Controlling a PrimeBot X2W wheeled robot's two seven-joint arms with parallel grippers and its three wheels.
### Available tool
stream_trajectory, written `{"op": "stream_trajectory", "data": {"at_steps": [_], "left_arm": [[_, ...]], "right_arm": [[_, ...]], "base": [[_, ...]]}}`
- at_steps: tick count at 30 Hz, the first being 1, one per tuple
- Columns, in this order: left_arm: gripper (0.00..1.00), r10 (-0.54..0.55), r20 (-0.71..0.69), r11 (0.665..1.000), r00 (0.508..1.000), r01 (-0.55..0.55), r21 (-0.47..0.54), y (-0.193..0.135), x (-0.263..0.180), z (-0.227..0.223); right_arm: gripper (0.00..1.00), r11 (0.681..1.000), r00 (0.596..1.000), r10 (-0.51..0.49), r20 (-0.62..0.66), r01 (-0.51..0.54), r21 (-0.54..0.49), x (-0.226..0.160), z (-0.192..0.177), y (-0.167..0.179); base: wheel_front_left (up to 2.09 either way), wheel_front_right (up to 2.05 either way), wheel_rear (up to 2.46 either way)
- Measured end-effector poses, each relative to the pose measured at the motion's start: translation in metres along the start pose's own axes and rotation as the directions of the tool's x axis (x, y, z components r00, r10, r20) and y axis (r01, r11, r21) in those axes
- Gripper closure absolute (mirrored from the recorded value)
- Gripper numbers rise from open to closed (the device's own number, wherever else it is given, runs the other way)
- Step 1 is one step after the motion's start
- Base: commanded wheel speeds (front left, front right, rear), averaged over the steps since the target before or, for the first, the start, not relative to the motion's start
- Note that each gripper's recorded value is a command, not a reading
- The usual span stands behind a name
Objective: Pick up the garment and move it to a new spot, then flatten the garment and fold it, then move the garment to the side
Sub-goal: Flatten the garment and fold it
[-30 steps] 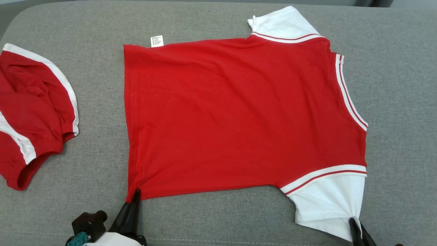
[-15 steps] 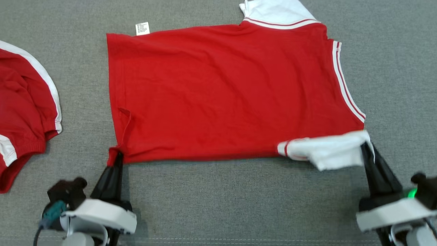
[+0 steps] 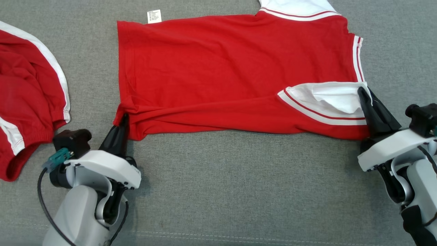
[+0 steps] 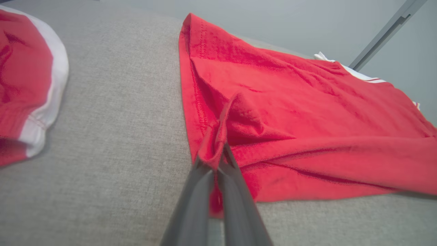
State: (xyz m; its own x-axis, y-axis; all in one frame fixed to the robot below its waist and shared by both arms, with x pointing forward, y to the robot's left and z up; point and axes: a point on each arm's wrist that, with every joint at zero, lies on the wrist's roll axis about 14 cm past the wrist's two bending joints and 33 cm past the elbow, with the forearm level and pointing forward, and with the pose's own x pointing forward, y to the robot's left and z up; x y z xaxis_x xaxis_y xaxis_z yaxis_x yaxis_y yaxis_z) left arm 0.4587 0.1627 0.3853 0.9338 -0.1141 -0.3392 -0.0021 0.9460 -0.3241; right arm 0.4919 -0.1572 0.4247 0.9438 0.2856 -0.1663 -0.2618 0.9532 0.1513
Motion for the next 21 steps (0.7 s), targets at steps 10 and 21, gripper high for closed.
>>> {"op": "stream_trajectory", "data": {"at_steps": [10,21], "left_arm": [[0.00,-0.025,-0.005,1.000,1.000,0.025,-0.015,-0.008,0.019,-0.005],[0.00,-0.040,0.056,0.999,0.998,0.039,0.025,-0.015,0.010,-0.003]], "right_arm": [[0.08,1.000,0.998,0.000,-0.056,0.000,0.004,0.020,-0.013,-0.008],[0.00,0.994,0.997,-0.065,0.046,0.060,0.093,0.013,0.010,-0.020]], "base": [[0.00,0.00,0.00],[0.00,0.00,0.00]]}}
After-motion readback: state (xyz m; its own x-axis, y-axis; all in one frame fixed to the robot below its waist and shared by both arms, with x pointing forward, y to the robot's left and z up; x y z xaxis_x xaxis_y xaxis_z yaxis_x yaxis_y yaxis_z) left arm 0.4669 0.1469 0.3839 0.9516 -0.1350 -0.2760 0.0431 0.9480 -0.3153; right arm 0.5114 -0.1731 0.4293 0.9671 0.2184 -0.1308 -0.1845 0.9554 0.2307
